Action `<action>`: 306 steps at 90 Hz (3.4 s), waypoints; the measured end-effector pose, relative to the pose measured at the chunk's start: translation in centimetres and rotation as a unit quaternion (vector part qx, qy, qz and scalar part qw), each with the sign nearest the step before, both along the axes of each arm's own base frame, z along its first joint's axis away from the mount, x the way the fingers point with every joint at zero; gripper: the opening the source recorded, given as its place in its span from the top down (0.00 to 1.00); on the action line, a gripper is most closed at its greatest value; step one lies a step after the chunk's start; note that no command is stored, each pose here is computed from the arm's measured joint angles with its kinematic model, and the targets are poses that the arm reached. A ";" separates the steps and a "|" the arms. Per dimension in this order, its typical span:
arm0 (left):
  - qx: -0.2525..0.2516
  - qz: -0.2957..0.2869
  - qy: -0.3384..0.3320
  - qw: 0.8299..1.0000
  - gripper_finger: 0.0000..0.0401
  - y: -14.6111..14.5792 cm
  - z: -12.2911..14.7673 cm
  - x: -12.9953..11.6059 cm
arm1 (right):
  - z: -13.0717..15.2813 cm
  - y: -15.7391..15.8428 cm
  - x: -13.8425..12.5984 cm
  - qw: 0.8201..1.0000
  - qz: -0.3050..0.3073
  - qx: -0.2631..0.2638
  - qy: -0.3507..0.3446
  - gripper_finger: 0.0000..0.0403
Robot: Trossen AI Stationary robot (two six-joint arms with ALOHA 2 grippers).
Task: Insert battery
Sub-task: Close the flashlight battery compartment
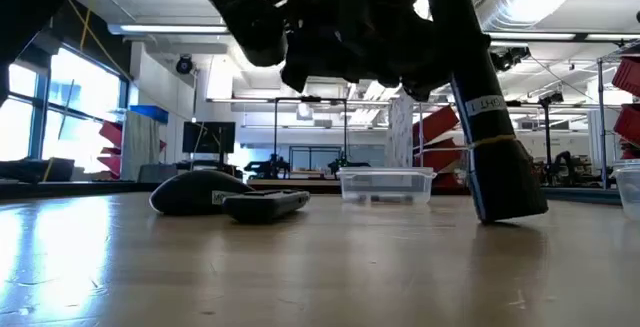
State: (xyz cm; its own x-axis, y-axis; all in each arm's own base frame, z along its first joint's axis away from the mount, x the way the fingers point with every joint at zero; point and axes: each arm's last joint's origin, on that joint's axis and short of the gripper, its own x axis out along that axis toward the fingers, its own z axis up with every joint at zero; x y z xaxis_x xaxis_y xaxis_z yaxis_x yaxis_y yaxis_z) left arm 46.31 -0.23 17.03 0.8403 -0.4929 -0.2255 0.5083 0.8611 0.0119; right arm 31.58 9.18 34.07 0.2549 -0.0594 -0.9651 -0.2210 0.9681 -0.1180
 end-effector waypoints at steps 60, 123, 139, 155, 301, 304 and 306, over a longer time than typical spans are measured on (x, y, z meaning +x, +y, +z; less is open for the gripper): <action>0.062 0.063 0.059 0.994 0.64 1.0 2.2 -0.9 | 1.0 -0.5 -1.9 0.999 -0.031 -0.017 0.020 0.67; 0.070 0.097 0.050 0.992 0.64 1.2 2.5 0.0 | 4.0 -1.3 -8.7 0.988 -0.107 -0.068 -0.083 0.71; 0.070 0.098 0.049 0.992 0.64 1.2 2.4 0.1 | -0.7 -2.3 -10.2 0.986 -0.111 -0.049 -0.111 0.71; 0.059 0.103 0.048 0.992 0.64 1.2 1.9 0.4 | -2.5 -3.7 -11.9 0.971 -0.119 -0.024 -0.207 0.71; 0.013 0.163 -0.026 0.986 0.64 4.8 -2.0 2.1 | 2.3 -10.7 -5.2 0.996 0.055 0.040 -0.061 0.49; 0.013 0.160 -0.026 0.987 0.64 4.8 -2.0 2.1 | 2.0 -10.7 -5.2 0.996 0.055 0.044 -0.048 0.49; 0.013 0.159 -0.025 0.987 0.64 4.8 -2.1 2.1 | 1.8 -10.7 -5.1 0.997 0.055 0.046 -0.041 0.49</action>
